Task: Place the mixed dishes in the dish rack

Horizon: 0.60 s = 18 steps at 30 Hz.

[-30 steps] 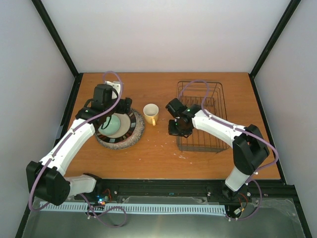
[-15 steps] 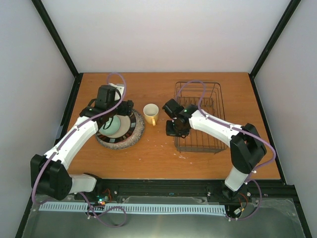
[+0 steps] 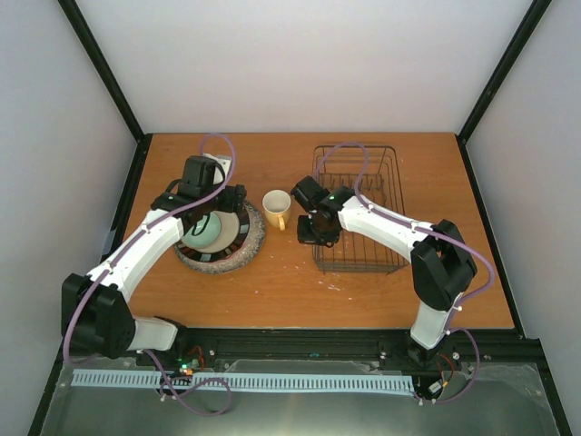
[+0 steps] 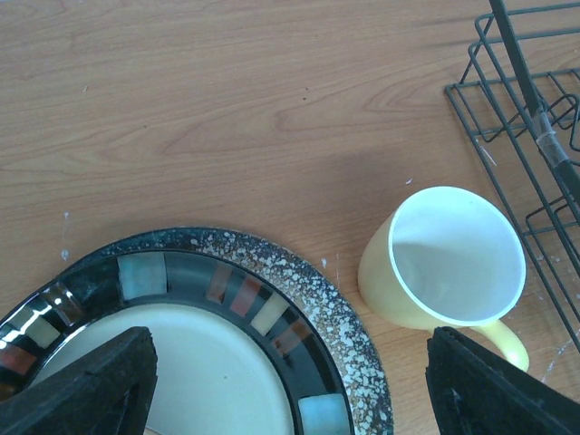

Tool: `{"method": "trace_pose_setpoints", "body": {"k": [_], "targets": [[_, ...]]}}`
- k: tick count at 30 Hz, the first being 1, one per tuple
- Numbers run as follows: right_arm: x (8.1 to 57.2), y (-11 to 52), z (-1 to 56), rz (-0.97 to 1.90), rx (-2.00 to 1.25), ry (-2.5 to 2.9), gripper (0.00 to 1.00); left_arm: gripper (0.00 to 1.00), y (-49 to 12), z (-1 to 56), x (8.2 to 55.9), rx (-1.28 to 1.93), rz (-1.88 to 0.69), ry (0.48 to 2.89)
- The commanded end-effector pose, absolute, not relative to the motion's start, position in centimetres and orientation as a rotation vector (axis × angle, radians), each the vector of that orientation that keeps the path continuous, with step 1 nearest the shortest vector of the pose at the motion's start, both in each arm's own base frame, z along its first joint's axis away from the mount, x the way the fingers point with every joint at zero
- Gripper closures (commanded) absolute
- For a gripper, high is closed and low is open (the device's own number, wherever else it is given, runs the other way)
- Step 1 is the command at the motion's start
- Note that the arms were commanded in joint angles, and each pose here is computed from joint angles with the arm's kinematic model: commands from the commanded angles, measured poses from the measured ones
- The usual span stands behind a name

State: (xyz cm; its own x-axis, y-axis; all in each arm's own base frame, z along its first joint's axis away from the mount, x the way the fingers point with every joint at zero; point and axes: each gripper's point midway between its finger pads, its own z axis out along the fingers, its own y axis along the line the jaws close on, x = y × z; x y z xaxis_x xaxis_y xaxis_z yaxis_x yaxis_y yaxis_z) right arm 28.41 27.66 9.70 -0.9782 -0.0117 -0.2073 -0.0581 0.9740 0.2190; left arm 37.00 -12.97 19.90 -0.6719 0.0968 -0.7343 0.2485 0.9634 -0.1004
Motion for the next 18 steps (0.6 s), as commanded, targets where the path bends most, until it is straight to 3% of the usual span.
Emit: {"method": "trace_pose_setpoints", "body": {"k": [1, 6, 16, 18], "targets": [[28.3, 29.1, 9.6, 0.370, -0.115, 2.906, 0.92, 0.18, -13.7, 21.9, 37.6, 0.273, -0.256, 2.255], [28.2, 29.0, 9.5, 0.352, -0.114, 2.909, 0.78, 0.18, -13.8, 21.8, 37.7, 0.275, -0.259, 2.259], [29.1, 27.8, 11.8, 0.268, -0.099, 2.851, 0.68, 0.19, -14.6, 20.9, 38.3, 0.318, -0.280, 2.277], [29.4, 27.1, 12.6, 0.222, -0.081, 2.828, 0.59, 0.19, -14.7, 20.3, 38.4, 0.324, -0.280, 2.301]]}}
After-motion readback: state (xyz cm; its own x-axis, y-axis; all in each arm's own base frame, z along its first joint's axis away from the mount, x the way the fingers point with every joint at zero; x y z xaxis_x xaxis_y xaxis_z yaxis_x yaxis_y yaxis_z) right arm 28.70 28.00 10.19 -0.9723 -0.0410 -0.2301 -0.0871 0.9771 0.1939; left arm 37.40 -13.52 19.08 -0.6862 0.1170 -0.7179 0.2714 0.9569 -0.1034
